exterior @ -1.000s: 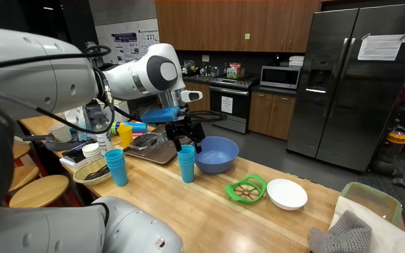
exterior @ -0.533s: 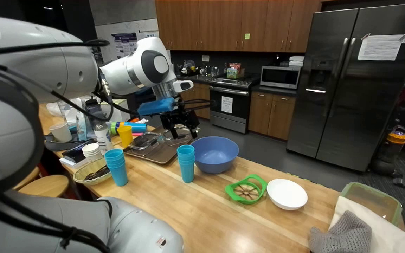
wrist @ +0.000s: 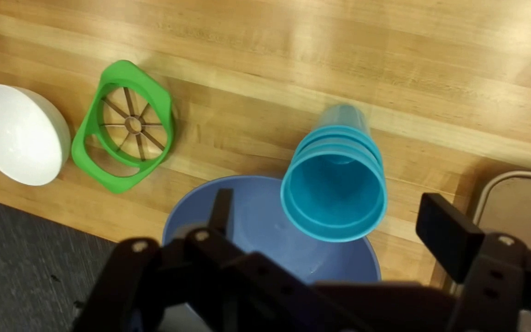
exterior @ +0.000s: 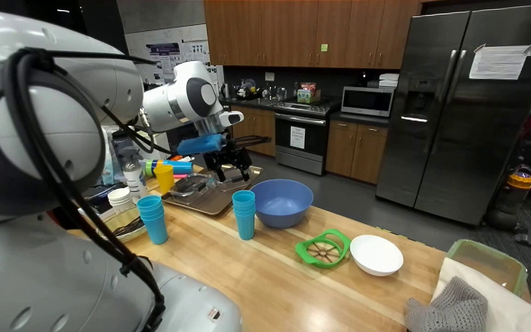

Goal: Move the bowl forward

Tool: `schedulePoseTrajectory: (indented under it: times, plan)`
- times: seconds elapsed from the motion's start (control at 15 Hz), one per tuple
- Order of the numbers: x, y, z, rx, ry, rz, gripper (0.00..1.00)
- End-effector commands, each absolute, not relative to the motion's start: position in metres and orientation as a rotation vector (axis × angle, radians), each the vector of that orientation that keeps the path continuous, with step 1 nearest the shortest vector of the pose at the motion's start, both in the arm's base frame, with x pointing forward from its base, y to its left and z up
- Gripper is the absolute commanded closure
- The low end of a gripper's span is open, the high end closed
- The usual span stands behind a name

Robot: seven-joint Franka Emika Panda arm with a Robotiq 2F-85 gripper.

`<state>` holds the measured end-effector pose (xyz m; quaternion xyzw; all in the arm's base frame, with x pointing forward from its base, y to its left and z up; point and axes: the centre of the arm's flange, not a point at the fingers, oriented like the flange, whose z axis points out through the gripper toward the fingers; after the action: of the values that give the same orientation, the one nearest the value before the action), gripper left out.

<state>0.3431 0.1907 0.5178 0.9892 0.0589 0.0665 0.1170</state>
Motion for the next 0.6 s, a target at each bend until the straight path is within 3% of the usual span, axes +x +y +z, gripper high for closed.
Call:
schedulePoseTrajectory:
  times: [0.0,0.53]
  plan:
    - [0.351,0.204,0.508,2.899,0.183,0.197,0.00]
    - [0.355,0.224,0.479,2.894,0.234,0.167,0.00]
